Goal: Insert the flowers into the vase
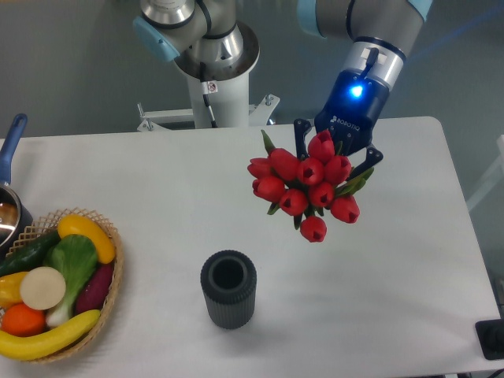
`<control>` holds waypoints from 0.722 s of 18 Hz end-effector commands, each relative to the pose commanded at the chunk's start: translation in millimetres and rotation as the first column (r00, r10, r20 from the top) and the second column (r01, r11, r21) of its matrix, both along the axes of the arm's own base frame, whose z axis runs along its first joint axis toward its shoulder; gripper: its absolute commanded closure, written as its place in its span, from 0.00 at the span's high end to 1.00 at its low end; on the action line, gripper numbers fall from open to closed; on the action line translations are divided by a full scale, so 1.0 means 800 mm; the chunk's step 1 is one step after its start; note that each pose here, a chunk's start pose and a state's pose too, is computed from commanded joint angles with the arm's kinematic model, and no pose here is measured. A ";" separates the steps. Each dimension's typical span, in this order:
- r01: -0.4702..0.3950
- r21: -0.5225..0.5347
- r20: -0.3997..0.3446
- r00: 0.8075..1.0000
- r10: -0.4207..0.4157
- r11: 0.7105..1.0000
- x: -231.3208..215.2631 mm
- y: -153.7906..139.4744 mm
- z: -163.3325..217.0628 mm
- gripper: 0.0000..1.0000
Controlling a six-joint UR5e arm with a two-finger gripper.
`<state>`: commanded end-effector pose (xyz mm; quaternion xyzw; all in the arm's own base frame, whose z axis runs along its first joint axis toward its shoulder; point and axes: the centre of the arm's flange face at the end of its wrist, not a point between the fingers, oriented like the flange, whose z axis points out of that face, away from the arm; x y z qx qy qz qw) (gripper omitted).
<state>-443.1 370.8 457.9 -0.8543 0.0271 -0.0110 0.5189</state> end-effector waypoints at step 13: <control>0.012 0.003 0.006 1.000 -0.012 1.000 0.003 0.009 0.001 0.30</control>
